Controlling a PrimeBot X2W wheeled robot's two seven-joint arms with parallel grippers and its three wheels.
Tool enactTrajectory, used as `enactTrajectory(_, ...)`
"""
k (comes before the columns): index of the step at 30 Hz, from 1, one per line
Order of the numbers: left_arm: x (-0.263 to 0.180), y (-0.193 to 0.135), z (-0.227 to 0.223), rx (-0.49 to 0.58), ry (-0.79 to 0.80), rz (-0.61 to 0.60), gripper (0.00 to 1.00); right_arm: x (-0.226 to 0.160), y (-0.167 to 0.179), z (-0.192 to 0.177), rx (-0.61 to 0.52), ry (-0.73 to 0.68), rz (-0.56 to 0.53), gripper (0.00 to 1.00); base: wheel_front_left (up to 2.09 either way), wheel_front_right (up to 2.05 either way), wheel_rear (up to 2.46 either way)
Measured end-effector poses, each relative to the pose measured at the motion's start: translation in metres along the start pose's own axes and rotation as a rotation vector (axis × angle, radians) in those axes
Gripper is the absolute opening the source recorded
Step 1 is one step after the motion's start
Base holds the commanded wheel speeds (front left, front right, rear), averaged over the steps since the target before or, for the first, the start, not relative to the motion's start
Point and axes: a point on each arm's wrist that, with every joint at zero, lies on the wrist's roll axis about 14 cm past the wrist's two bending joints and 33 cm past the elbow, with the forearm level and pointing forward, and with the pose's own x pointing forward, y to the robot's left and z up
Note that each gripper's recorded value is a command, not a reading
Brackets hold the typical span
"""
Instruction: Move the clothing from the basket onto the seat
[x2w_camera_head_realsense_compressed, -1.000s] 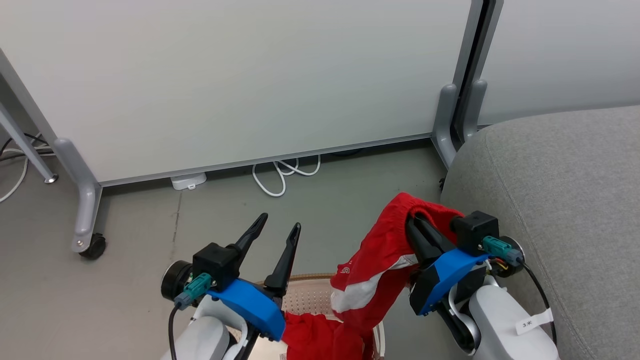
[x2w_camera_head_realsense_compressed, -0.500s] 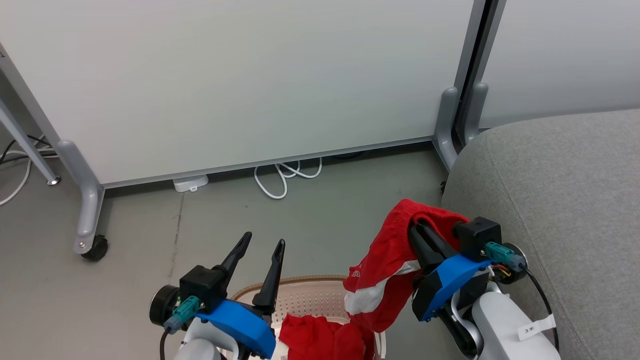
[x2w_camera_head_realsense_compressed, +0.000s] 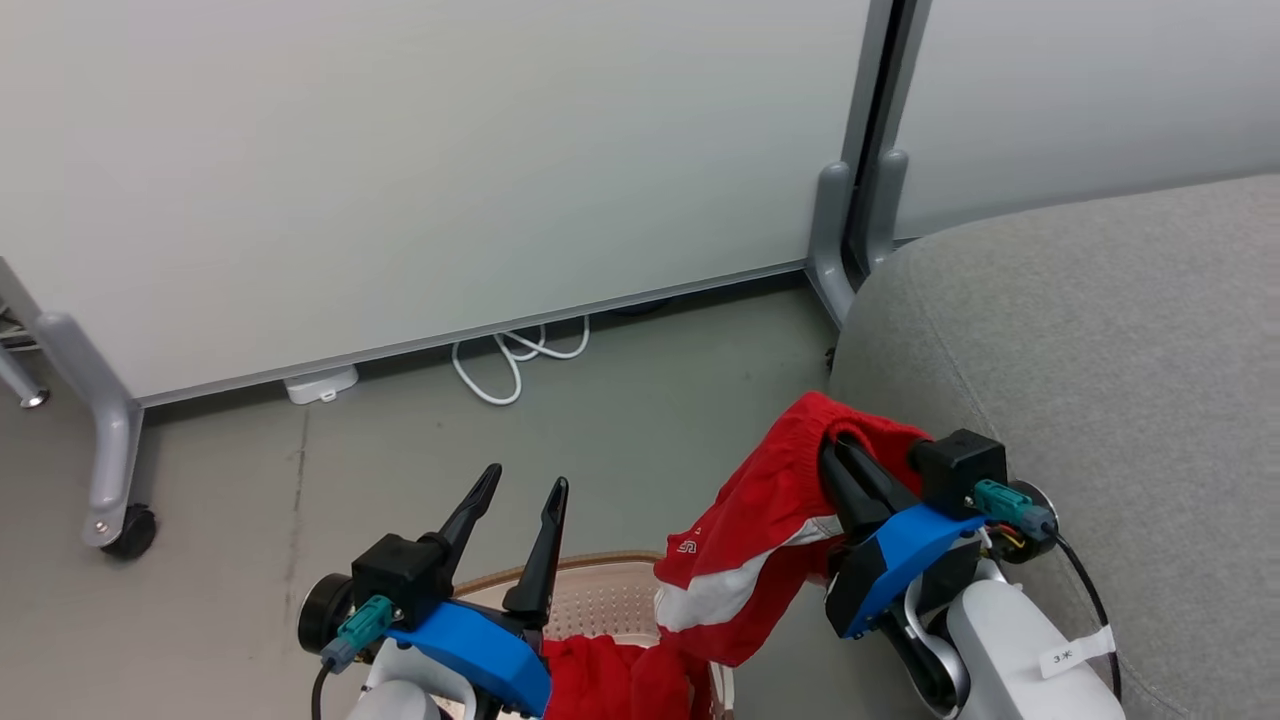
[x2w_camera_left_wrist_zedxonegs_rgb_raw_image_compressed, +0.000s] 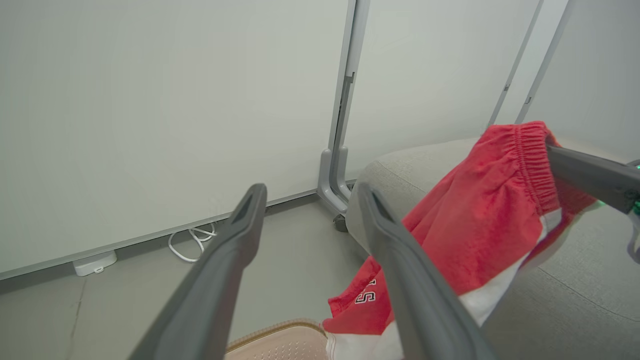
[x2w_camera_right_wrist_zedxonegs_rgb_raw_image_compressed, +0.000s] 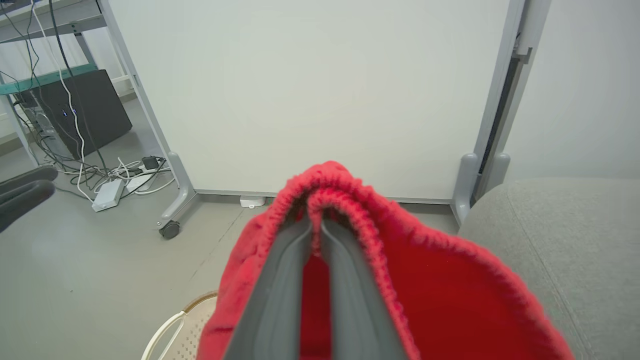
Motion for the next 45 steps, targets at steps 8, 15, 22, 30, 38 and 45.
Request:
enactTrajectory(8, 0.020, -0.030, -0.006, -0.007, 0.018, -0.101, 1.00, -0.022, -0.035, 0.002, 0.002, -0.008, -0.107, 0.00, 0.00, 0.00, 0.00)
enactTrajectory(15, 0.037, -0.057, -0.013, -0.011, 0.040, -0.190, 1.00, -0.047, -0.065, 0.000, 0.007, -0.004, -0.208, 0.00, 0.00, 0.00, 0.00)
enactTrajectory(22, 0.051, -0.086, -0.020, -0.020, 0.059, -0.280, 1.00, -0.075, -0.092, 0.001, 0.010, -0.009, -0.307, 0.00, 0.00, 0.00, 0.00)
enactTrajectory(30, 0.059, -0.115, -0.026, -0.024, 0.078, -0.365, 1.00, -0.102, -0.114, 0.004, 0.011, -0.025, -0.398, 0.00, 0.00, 0.00, 0.00)
enactTrajectory(38, 0.061, -0.126, -0.029, -0.024, 0.087, -0.396, 1.00, -0.113, -0.120, 0.003, 0.018, -0.028, -0.430, 0.00, 0.00, 0.00, 0.00)
enactTrajectory(45, 0.060, -0.127, -0.030, -0.022, 0.088, -0.398, 1.00, -0.114, -0.120, 0.001, 0.032, -0.026, -0.431, 0.00, 0.00, 0.00, 0.00)
